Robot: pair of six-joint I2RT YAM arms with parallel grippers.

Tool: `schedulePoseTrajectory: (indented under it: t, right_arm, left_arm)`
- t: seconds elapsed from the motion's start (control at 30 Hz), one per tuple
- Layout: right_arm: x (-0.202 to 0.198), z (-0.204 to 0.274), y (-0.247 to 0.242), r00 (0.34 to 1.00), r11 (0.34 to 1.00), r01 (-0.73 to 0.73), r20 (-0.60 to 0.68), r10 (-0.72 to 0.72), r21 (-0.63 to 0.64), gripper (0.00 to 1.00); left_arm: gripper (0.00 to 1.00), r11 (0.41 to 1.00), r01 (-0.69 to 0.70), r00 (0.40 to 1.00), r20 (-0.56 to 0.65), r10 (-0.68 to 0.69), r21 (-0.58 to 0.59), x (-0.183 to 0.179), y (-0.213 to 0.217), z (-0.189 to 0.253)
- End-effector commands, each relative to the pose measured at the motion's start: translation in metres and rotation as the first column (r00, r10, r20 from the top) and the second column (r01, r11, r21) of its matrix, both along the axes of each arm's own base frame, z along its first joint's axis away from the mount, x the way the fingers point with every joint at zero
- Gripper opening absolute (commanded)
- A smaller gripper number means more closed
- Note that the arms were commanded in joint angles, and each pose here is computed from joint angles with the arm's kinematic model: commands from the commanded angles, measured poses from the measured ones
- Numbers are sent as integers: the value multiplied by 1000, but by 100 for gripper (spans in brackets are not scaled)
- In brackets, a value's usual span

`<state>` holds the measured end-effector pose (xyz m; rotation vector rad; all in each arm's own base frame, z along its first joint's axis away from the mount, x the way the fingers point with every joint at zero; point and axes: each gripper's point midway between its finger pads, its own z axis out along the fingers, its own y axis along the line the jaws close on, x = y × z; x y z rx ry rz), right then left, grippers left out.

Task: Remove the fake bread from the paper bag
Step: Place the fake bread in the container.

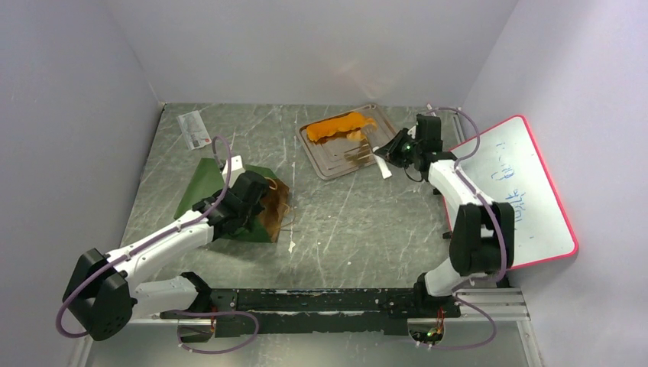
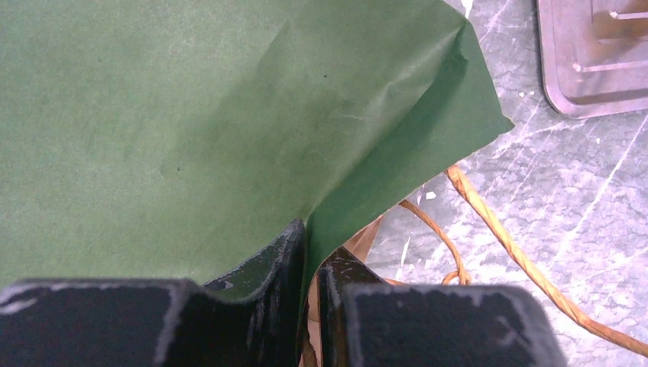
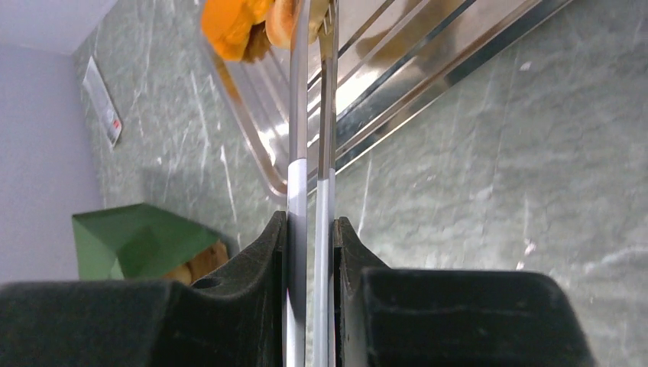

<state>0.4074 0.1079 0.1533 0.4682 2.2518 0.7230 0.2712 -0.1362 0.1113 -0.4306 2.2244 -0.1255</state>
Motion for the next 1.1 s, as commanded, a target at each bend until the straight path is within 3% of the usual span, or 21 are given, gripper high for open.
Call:
schedulePoseTrajectory:
  t: [0.0, 0.23, 0.47, 0.77, 1.07]
  right_arm:
    - [47, 23, -10, 989, 999, 17, 149, -21, 30, 0]
    - [79, -2, -27, 992, 997, 42, 114, -49, 61, 0]
    - [87, -26, -28, 998, 997, 33, 55, -37, 66, 0]
    - [74, -38, -40, 998, 996, 63, 10, -63, 64, 24]
    - [63, -39, -43, 998, 995, 66, -4, -66, 68, 29]
  left_arm:
    - [7, 999, 28, 1000, 0, -28, -18, -1, -1, -2]
    - [7, 999, 44, 999, -13, -44, -32, -1, -4, -6]
    - [7, 998, 45, 999, -19, -46, -42, -2, -5, -8]
    - [7, 997, 46, 999, -19, -47, -57, -4, -6, -7]
    - [7, 996, 45, 999, -23, -47, -78, -8, -6, -9]
